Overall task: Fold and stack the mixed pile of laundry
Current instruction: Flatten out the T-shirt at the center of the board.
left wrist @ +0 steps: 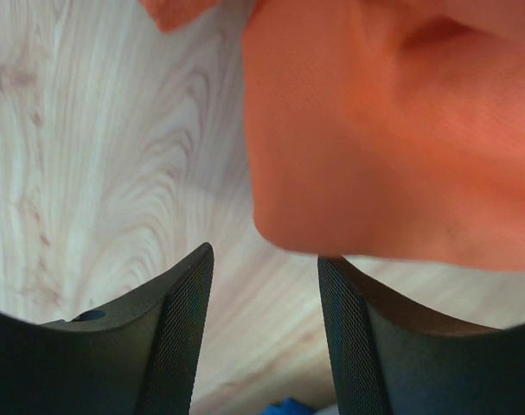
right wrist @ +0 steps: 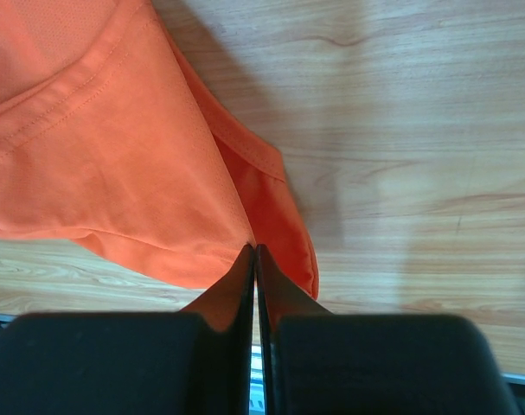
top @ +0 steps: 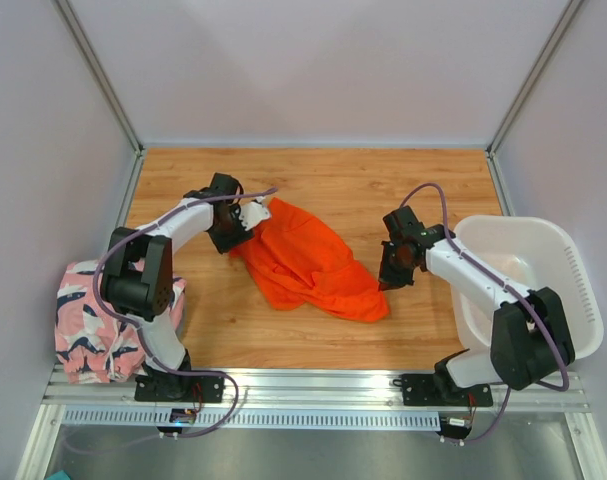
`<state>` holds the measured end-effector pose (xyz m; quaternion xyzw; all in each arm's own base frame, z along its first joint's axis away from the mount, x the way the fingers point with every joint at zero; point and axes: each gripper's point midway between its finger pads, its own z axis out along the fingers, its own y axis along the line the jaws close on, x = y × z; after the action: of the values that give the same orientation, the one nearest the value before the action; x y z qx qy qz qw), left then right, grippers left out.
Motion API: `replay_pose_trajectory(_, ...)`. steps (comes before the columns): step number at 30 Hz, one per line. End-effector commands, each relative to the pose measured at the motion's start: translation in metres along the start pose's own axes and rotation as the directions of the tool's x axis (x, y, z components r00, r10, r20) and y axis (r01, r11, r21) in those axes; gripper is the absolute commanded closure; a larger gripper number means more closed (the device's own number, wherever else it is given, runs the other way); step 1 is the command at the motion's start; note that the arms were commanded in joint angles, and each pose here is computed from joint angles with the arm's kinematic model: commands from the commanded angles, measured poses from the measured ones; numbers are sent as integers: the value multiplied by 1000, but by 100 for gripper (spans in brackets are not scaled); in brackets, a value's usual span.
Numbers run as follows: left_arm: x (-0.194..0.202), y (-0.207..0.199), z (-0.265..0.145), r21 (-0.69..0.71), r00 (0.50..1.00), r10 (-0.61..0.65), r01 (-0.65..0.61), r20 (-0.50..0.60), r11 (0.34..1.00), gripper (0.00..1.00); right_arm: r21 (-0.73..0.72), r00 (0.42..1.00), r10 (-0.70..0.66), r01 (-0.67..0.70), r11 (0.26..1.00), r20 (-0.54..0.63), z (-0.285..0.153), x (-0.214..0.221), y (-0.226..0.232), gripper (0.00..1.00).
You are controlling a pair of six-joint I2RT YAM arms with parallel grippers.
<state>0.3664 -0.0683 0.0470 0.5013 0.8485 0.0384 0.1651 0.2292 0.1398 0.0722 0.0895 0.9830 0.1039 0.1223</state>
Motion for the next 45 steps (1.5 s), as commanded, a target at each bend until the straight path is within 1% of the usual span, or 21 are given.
replay_pose_trajectory(1,-19,24,10,-60,993,102,-98,63,993,40,-15,998,-22,23,1000,59,-16,-13,6,100)
replay_pose_trajectory(5,-36,26,13,-25,990,18,-15,139,1000,41,-22,998,-25,27,999,62,-17,-12,7,100)
replay_pose_trajectory(8,-48,12,8,100,978,-42,22,203,995,42,-18,997,-24,25,1000,68,-18,-13,6,100)
replay_pose_trajectory(11,-50,4,14,141,974,-84,55,210,988,49,-23,997,-27,29,999,78,-19,-16,8,100)
replay_pose_trajectory(15,-57,-8,15,212,960,-151,101,235,972,83,-16,994,-36,38,999,100,-24,-21,8,100)
replay_pose_trajectory(16,-62,-13,11,238,951,-170,108,258,965,98,-15,993,-36,38,999,108,-25,-24,8,100)
replay_pose_trajectory(17,-65,-13,8,244,947,-183,118,266,963,100,-20,991,-41,44,999,128,-31,-30,11,100)
replay_pose_trajectory(23,-63,56,-46,37,924,-270,270,270,962,100,-119,948,-13,54,991,318,-90,-99,39,100)
replay_pose_trajectory(26,-57,112,-108,-121,902,-297,348,313,930,100,-148,915,5,61,987,404,-120,-142,48,100)
replay_pose_trajectory(28,-63,152,-167,-254,885,-268,378,380,890,100,-184,849,23,88,979,527,-173,-187,62,100)
replay_pose_trajectory(29,-62,161,-186,-296,893,-238,362,383,884,100,-187,844,29,86,979,536,-175,-205,66,100)
replay_pose_trajectory(30,-69,180,-225,-382,885,-191,367,425,848,100,-232,773,51,126,965,632,-224,-231,83,100)
replay_pose_trajectory(32,-78,197,-263,-459,877,-128,361,463,812,100,-246,708,78,138,959,702,-258,-263,88,100)
replay_pose_trajectory(33,-85,212,-300,-524,859,-88,385,504,760,100,-248,680,88,141,959,728,-265,-283,93,100)
replay_pose_trajectory(34,-88,219,-320,-555,850,-66,398,523,731,100,-273,573,128,174,946,809,-317,-303,101,100)
replay_pose_trajectory(36,-90,235,-378,-644,825,-1,442,565,624,100,-306,471,174,220,926,865,-360,-320,110,100)
replay_pose_trajectory(37,-89,240,-392,-670,820,17,455,572,587,100,-323,386,206,267,908,899,-389,-330,118,100)
replay_pose_trajectory(39,-84,245,-433,-740,814,85,473,575,478,100,-332,321,230,311,891,919,-411,-332,124,100)
replay_pose_trajectory(40,-82,244,-443,-754,813,107,471,572,458,100,-330,287,239,332,884,928,-418,-330,124,100)
replay_pose_trajectory(41,-82,235,-452,-758,805,137,465,577,458,100,-326,267,241,344,880,933,-425,-325,123,100)
replay_pose_trajectory(45,-72,201,-425,-712,814,120,414,568,567,100,-306,315,203,325,895,927,-395,-298,107,100)
